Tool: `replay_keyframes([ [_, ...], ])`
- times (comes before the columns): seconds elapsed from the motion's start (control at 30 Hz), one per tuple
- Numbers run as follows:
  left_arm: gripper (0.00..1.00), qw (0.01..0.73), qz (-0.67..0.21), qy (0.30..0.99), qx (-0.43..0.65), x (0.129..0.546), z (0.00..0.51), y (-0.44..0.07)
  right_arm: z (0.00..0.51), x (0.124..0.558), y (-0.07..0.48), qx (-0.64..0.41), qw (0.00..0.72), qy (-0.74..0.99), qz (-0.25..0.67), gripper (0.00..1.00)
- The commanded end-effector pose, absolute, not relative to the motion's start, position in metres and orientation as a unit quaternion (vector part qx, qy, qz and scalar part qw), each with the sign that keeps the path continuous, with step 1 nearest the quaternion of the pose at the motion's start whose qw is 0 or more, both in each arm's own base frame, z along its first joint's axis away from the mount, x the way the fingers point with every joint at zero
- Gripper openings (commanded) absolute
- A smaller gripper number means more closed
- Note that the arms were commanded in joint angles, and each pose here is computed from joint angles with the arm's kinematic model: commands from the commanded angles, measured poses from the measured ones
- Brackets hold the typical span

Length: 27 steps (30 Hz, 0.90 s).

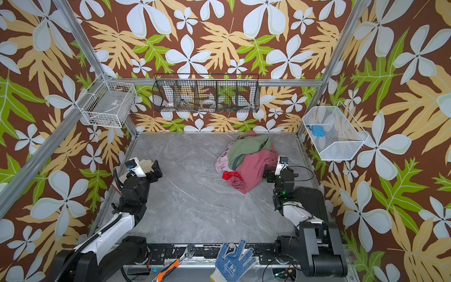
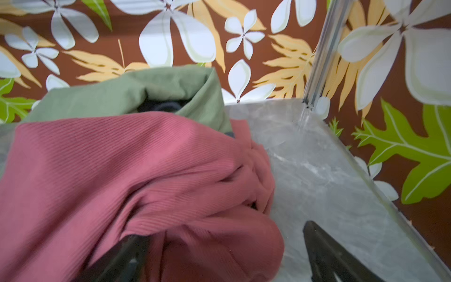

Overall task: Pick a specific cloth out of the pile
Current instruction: 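Reach the right gripper into the pile and grasp the pink ribbed shirt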

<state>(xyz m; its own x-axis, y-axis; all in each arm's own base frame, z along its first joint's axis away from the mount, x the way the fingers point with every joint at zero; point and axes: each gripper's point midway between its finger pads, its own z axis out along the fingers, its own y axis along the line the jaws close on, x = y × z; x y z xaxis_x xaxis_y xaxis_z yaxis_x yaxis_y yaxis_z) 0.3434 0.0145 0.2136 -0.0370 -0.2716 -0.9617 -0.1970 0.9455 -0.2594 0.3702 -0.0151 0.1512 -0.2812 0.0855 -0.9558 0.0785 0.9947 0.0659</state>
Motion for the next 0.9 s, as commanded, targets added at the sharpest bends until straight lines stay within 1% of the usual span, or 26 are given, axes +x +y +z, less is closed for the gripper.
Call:
replay_keyframes([
  [0.0,0.98,0.645,-0.085,0.735,-0.193,0.339,0.203,0.005,0.139,0.357,-0.01,0.069,0.558,0.826,0.031,0.99],
  [0.1,1.0,0.64,-0.11,0.733,-0.203,0.334,0.201,-0.003,0.133,0.351,-0.003,0.072,0.518,0.851,0.053,0.98],
  [0.23,1.0,0.634,-0.122,0.736,-0.204,0.327,0.197,-0.016,0.125,0.344,0.003,0.092,0.451,0.884,0.076,0.93],
  [0.3,1.0,0.624,-0.132,0.742,-0.206,0.325,0.194,-0.023,0.123,0.339,0.007,0.103,0.431,0.892,0.09,0.91],
  [0.7,1.0,0.587,-0.161,0.763,-0.218,0.307,0.165,-0.035,0.142,0.32,0.015,0.169,0.422,0.879,0.147,0.86],
  [0.87,1.0,0.574,-0.166,0.771,-0.22,0.304,0.157,-0.037,0.136,0.308,0.006,0.197,0.389,0.891,0.122,0.82],
])
